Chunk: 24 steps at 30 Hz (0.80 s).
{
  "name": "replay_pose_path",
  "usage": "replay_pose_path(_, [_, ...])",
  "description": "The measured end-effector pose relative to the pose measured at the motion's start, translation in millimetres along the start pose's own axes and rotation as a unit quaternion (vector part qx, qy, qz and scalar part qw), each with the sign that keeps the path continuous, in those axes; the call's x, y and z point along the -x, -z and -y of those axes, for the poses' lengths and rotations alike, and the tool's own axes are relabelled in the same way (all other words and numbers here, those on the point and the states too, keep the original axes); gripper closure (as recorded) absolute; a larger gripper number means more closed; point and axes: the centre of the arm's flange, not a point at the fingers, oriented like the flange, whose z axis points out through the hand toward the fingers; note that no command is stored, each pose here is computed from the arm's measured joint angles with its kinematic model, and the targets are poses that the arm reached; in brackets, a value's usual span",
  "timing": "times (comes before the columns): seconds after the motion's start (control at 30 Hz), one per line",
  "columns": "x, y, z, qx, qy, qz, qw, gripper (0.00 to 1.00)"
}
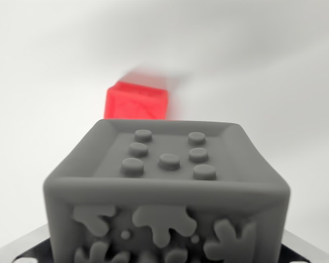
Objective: Destack cube
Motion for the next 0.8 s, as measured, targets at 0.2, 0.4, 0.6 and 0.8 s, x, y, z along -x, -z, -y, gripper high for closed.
replay_pose_path(0.2, [-9.1,-2.7,-6.0,0.0004,0.021,0.0000,0.9998,1.00])
replay_pose_path(0.4, [-17.7,-4.1,-11.3,-0.0002,0.039,-0.0001,0.9993,1.00])
replay_pose_path(0.6, [-26.6,-6.0,-16.9,-0.0002,0.059,-0.0001,0.9983,1.00])
replay_pose_path(0.8, [-36.9,-9.0,-23.2,0.0004,0.081,0.0000,0.9967,1.00])
